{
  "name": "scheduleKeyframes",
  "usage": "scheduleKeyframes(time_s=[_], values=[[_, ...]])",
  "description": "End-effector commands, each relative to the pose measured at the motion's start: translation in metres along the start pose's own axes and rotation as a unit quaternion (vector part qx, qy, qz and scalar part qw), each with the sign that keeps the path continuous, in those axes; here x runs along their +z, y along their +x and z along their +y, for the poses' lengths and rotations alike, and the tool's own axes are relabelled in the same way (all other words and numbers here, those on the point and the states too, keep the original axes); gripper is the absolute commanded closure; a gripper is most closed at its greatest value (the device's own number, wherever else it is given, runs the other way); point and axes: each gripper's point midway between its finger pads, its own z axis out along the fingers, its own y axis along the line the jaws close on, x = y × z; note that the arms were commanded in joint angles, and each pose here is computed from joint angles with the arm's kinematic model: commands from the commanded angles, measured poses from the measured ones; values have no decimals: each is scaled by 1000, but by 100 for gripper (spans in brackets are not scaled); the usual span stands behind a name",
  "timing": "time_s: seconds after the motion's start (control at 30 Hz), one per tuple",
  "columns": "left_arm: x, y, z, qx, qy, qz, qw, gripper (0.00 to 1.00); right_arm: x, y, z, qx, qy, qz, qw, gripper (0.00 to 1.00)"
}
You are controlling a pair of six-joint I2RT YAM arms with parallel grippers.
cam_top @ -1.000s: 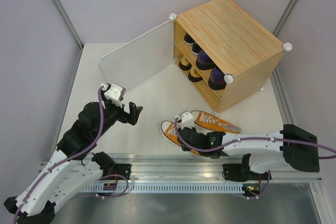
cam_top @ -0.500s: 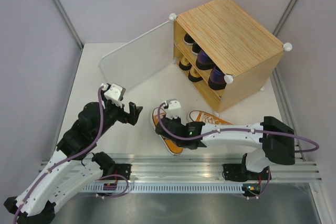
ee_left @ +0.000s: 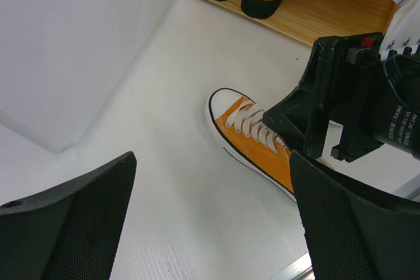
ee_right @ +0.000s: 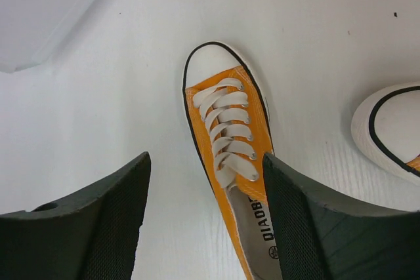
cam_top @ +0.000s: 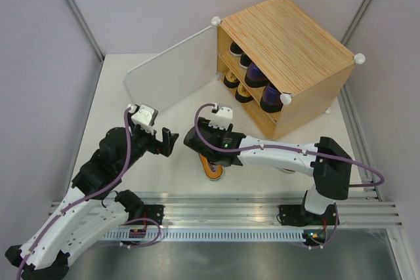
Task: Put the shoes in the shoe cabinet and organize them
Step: Move the shoe to the center of the board, then adjust the shoe at the center of the board.
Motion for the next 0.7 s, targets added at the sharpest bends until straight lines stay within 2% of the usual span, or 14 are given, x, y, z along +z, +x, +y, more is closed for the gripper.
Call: scheduleKeyframes(time_s=[0.0, 0.17, 0.2, 0.27, 0.33, 0.47, 0.67], values=[[2, 0, 3, 9, -8, -1, 1000, 0, -7, -22, -7, 6, 2, -14, 1000, 27], [4, 3, 6, 8, -16, 6, 1000, 0, -24, -31, -36, 20, -33, -7, 999, 29], [4, 4, 8, 7, -23, 7, 1000, 0, -22, -17, -55, 8, -26, 4, 1000, 30], [6, 4, 9, 3, -27, 9, 1000, 0, -35, -19, -57, 20, -68, 14, 997, 32], [9, 4, 1, -14, -10, 10, 1000, 0, -46, -10, -71, -13, -94, 31, 995, 35], [16, -8, -22, -48, 43, 7, 998, 0, -79, -45, -78, -61, -135, 6, 989, 35], [30, -18, -50, -128, 86, 56, 987, 1, -142, -130, -97, -1, -163, -75, 984, 35]])
